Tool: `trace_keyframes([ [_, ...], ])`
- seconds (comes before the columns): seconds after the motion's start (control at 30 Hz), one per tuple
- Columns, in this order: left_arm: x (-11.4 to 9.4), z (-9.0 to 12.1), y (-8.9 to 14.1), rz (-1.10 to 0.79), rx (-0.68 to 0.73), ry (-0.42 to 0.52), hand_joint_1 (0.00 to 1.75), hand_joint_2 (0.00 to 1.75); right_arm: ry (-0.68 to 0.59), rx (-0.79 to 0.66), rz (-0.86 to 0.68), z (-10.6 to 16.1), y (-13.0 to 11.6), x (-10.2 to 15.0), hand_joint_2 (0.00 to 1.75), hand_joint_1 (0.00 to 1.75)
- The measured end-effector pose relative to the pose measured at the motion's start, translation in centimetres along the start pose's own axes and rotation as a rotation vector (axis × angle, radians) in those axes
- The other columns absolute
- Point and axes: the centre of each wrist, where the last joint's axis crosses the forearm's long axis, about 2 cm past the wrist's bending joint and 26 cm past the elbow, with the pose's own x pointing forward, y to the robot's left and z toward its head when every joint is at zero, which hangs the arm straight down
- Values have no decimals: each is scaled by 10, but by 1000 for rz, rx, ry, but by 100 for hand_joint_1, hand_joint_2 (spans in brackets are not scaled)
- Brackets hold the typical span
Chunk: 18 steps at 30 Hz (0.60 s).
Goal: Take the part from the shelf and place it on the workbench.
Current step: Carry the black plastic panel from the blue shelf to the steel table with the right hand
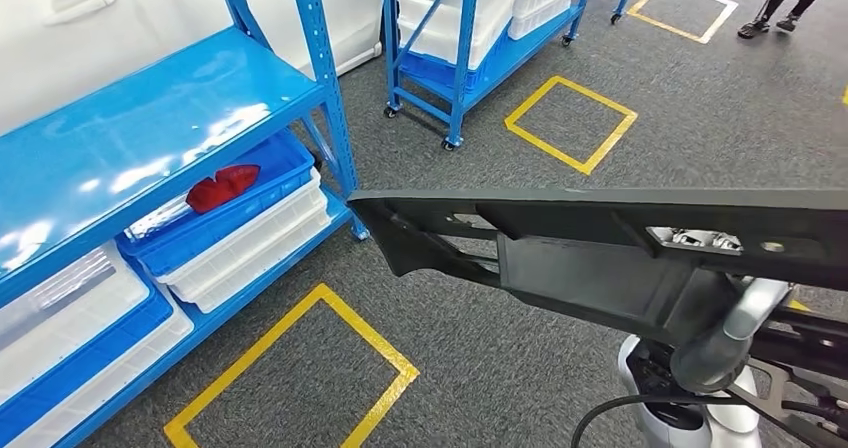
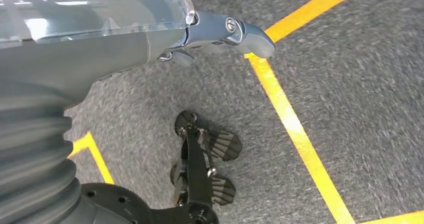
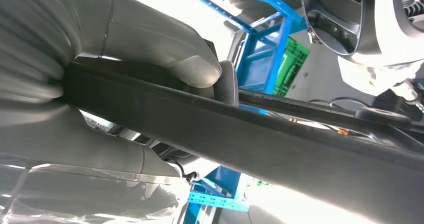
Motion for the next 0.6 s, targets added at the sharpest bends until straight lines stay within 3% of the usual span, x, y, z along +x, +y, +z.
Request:
trace_keyframes([
  [0.6,5,-4,15,-3,49,13,0,175,-28,-63,13,-8,-4,-8,175,175],
])
